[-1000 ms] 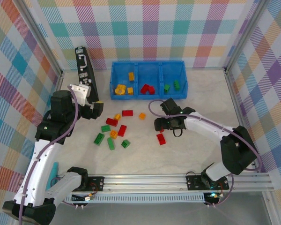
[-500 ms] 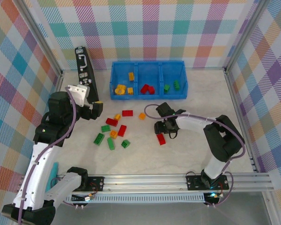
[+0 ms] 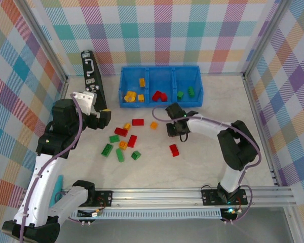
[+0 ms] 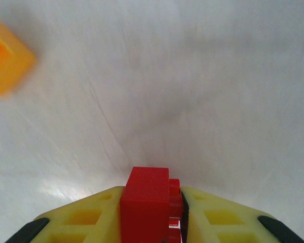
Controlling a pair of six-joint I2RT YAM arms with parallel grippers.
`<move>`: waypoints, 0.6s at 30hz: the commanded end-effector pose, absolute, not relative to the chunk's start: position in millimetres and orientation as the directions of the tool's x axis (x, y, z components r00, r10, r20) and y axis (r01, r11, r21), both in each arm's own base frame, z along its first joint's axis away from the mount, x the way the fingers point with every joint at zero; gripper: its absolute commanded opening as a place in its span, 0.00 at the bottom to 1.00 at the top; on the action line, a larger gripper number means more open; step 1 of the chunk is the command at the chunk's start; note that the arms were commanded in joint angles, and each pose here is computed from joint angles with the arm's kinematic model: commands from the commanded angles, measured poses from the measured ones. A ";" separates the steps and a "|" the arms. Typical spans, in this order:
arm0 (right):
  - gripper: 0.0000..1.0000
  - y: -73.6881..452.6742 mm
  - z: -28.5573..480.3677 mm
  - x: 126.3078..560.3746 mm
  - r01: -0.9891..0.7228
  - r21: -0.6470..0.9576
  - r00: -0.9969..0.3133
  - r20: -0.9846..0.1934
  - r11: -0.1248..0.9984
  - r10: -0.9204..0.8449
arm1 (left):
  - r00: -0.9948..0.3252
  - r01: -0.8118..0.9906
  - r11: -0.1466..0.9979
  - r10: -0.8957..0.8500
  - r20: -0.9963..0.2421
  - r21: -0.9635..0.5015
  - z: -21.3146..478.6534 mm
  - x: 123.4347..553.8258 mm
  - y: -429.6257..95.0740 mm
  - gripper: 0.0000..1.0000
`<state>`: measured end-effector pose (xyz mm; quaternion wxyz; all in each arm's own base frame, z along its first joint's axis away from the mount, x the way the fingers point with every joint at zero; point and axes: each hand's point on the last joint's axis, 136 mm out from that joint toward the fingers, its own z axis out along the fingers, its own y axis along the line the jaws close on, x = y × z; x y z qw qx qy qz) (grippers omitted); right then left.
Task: Sort the legos into containers by color
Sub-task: Pick up the lego from the center of the table, then place the lego in the container.
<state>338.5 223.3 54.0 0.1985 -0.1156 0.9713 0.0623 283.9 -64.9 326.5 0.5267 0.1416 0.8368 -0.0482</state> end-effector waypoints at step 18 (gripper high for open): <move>0.31 285.7 163.3 525.3 -0.383 -0.043 -0.592 -0.755 0.923 -0.281 | -0.395 0.269 0.960 0.184 -0.900 0.078 330.4 284.3 -59.6 1.00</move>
